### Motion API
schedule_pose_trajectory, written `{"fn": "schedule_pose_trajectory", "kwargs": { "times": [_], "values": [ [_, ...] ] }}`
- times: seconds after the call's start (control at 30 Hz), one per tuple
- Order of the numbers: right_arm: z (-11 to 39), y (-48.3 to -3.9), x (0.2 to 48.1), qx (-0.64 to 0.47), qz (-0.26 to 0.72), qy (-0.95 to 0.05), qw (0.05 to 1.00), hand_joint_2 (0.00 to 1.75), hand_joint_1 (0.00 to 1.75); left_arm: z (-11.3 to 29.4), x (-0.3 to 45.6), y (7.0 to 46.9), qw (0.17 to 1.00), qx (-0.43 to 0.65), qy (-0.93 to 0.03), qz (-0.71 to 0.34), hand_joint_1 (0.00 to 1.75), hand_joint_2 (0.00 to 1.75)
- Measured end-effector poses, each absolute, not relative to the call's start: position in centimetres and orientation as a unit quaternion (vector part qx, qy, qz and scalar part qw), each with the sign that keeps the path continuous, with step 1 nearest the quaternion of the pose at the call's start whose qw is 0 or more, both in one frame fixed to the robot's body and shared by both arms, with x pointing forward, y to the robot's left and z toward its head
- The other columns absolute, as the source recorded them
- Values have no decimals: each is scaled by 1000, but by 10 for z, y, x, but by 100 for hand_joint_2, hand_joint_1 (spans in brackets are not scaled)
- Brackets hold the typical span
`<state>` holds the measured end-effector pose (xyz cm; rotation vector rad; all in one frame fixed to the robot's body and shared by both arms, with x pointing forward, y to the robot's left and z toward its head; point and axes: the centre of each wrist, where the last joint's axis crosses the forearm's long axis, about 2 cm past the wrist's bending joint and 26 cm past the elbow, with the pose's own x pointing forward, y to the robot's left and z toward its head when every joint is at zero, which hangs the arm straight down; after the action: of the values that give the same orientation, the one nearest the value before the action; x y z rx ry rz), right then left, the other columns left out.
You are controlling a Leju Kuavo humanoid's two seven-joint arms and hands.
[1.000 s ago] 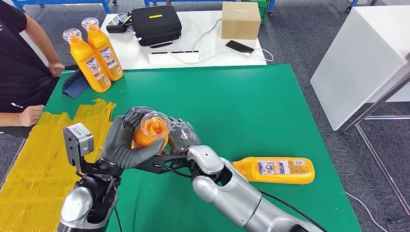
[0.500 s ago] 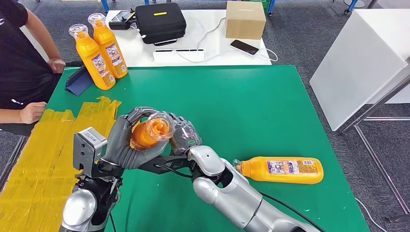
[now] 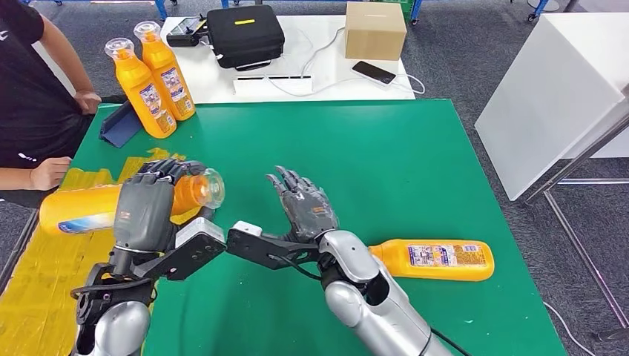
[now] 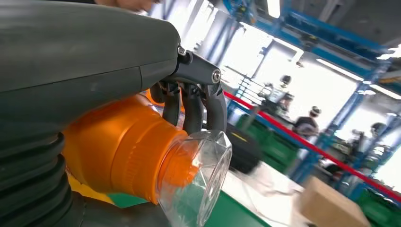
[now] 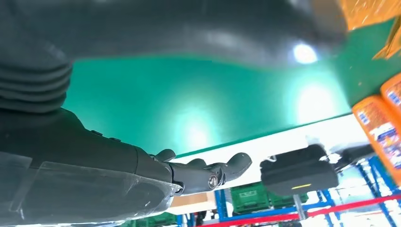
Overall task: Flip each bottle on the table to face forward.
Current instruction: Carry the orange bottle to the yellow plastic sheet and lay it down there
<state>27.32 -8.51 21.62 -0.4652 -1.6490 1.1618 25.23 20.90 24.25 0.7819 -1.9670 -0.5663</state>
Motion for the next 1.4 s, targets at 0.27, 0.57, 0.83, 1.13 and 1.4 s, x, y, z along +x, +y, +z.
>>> {"fn": "schedule_pose_trajectory", "kwargs": {
  "times": [0.27, 0.57, 0.83, 1.13, 1.4],
  "values": [
    [218, -108, 258, -181, 435, -718, 513, 0, 0, 201, 261, 244, 483, 458, -689, -287, 175, 175],
    [240, -129, 237, -176, 380, -760, 497, 0, 0, 129, 249, 279, 577, 448, -590, -344, 175, 175],
    [246, -133, 232, -176, 369, -769, 491, 0, 0, 116, 246, 284, 595, 442, -570, -354, 175, 175],
    [253, -141, 222, -160, 359, -786, 477, 0, 0, 87, 231, 283, 634, 370, -561, -383, 131, 131],
    [250, -153, 220, -163, 355, -782, 487, 0, 0, 86, 220, 269, 653, 260, -610, -366, 0, 0]
  ]
}}
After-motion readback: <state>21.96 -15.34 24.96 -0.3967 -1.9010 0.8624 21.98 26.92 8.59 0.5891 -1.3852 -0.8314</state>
